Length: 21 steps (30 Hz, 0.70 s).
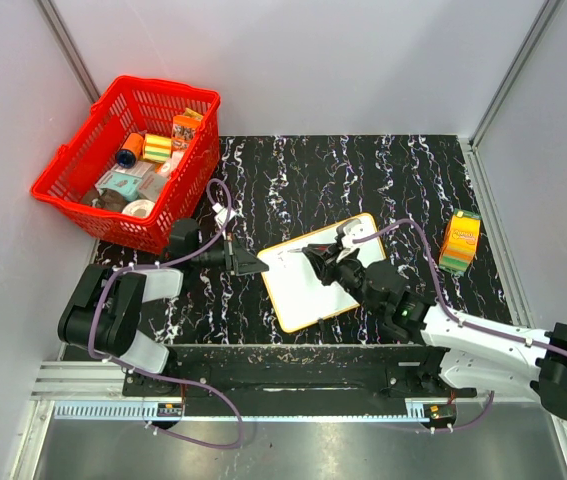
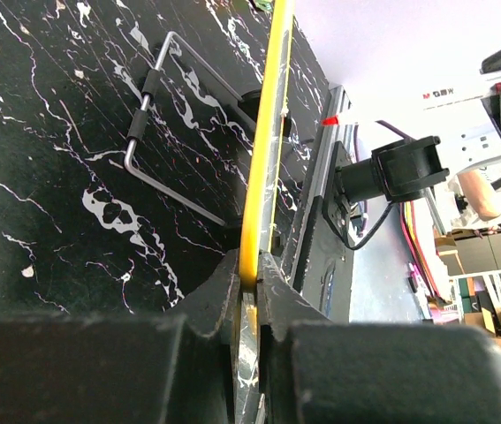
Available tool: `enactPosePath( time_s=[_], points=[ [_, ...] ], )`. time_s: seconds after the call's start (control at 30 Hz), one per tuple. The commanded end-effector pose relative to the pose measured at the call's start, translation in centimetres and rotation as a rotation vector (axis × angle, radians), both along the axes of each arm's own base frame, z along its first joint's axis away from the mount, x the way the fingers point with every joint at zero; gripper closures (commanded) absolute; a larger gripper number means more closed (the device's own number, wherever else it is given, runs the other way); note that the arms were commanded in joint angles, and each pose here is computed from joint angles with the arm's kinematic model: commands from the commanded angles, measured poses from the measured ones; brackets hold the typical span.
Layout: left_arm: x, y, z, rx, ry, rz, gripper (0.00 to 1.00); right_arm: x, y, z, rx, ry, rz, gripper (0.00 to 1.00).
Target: Write a sentence on the whiteboard
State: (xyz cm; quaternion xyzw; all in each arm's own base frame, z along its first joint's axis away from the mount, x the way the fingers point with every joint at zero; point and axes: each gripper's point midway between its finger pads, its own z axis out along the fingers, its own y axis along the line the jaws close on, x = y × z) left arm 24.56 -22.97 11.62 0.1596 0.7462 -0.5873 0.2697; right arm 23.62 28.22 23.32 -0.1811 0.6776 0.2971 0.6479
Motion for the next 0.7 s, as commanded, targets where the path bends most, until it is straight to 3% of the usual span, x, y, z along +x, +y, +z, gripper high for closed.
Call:
enactPosePath(
  time_s=[0.0, 0.67],
  points=[
    [1.8, 0.5, 0.8, 0.002, -0.151, 0.049, 1.00, 0.0, 1.0, 4.0, 0.045, -0.104, 0.037, 1.00],
    [1.0, -0.3, 2.0, -0.055, -0.174, -0.011, 1.00, 0.3, 2.9, 4.1, 0.057, -0.089, 0.048, 1.00]
  ],
)
